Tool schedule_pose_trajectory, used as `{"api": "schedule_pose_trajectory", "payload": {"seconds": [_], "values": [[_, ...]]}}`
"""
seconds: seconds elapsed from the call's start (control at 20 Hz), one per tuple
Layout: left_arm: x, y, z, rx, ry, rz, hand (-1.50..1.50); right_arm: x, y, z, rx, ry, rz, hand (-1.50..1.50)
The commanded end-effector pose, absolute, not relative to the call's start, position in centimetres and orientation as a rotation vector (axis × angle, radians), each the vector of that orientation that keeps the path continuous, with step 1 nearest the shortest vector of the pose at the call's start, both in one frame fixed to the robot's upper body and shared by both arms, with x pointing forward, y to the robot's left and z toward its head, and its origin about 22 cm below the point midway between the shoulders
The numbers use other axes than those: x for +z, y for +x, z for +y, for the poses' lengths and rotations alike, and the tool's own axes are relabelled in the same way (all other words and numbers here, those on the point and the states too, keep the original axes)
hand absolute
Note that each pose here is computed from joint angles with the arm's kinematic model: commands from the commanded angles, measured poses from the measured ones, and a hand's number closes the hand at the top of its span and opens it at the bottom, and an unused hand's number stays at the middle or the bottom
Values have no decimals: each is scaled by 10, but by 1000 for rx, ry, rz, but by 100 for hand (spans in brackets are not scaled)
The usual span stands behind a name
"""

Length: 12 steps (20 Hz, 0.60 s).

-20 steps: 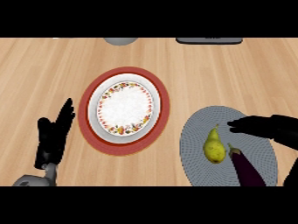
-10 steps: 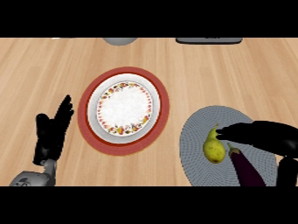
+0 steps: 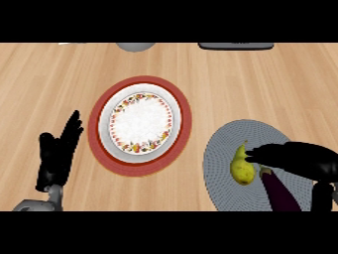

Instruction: Pick the eggplant from the placemat and place it in the plate

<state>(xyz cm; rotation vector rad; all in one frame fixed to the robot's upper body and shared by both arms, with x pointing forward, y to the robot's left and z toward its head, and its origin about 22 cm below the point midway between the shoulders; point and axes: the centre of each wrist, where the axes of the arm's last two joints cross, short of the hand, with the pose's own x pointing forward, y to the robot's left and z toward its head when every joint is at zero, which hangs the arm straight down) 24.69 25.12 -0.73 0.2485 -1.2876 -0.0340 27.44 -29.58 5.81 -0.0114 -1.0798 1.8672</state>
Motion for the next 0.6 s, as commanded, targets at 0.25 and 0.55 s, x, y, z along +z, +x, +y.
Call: {"api": "schedule_pose_trajectory", "payload": {"seconds": [0.25, 0.55], "values": [[-21, 249, 249, -36, 267, -1299, 0, 35, 277, -282, 1882, 55, -1037, -150], [-9, 256, 253, -34, 248, -1276, 0, 18, 269, -301, 1899, 32, -1006, -150]]}}
